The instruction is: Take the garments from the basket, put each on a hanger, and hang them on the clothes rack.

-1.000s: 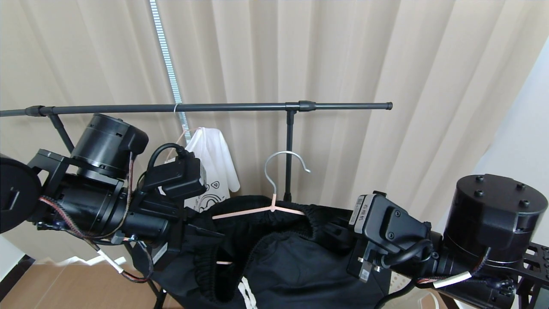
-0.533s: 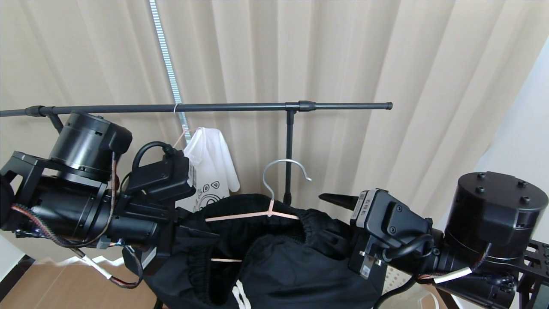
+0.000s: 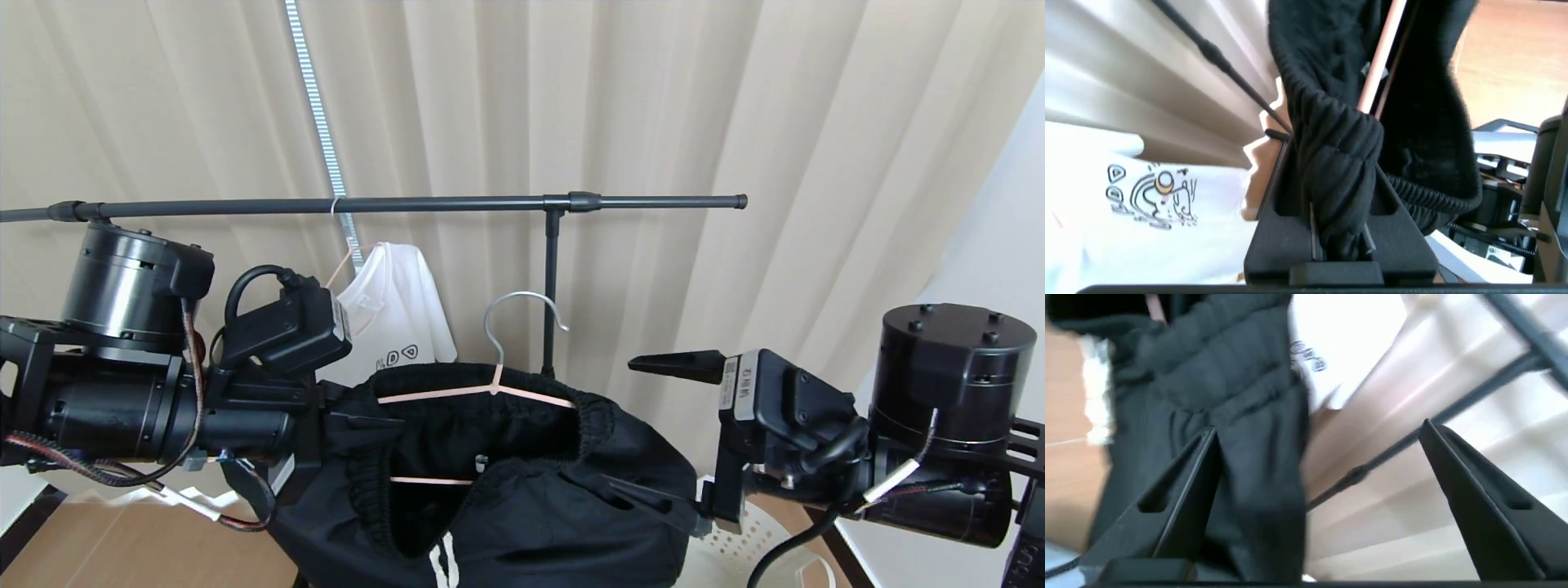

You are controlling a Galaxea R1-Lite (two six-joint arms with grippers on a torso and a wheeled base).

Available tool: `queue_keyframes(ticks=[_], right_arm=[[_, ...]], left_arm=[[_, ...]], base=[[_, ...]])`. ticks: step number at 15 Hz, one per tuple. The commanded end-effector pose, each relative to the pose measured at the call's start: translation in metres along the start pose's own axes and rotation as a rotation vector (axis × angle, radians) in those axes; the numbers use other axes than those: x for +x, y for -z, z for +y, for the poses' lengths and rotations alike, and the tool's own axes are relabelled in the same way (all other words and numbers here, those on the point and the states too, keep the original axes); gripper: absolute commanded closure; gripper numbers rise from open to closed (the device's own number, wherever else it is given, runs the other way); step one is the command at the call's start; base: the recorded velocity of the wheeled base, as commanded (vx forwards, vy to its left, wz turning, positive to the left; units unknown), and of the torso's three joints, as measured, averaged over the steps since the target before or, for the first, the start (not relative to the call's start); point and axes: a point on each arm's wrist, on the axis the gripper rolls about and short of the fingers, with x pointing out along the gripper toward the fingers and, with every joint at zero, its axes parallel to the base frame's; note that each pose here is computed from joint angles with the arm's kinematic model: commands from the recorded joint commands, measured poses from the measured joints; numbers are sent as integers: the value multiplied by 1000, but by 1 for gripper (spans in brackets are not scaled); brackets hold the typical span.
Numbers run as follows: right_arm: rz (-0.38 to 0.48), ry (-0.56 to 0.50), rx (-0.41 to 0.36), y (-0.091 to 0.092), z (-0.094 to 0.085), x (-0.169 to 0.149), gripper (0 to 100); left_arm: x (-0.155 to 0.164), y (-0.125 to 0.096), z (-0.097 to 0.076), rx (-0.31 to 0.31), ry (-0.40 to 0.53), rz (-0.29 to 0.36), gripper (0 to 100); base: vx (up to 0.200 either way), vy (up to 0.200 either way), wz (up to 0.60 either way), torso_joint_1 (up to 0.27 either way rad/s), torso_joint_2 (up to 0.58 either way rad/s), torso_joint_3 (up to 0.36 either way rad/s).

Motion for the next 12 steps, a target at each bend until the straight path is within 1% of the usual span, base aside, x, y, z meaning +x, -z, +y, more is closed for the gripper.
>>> queue_keyframes(ticks=[1,2,3,4,7,8,9,10,11,12], right_arm=[[-28,-12,9,-5,-9,-15,0],[-31,-36,16,-4,-10,-16,0],[-39,-65,25,-3,-10,-16,0],[-43,-74,27,-3,-11,-15,0],[-23,-74,59,7,-21,-9,0],[-30,-98,101,14,-31,-7,0],[-36,-107,115,17,-35,-6,0],[-42,-126,159,29,-48,-6,0],[-41,-127,164,31,-50,-5,0],[-36,-152,199,46,-59,-2,0]], left_arm=[[-5,2,0,-14,-22,-9,100],[-6,2,-1,-21,-27,-13,100],[-8,3,-1,-41,-34,-14,100],[-9,2,-1,-45,-40,-16,100],[-25,0,-2,-60,-90,-38,100],[-32,2,-5,-81,-109,-46,100],[-34,2,-6,-85,-115,-52,100],[-37,5,-13,-94,-125,-66,100],[-38,5,-13,-95,-127,-68,100],[-39,9,-18,-99,-141,-89,100]], base=[[0,0,0,0,0,0],[0,0,0,0,0,0],[0,0,0,0,0,0],[0,0,0,0,0,0],[0,0,0,0,0,0],[0,0,0,0,0,0],[0,0,0,0,0,0],[0,0,0,0,0,0],[0,0,0,0,0,0],[0,0,0,0,0,0]])
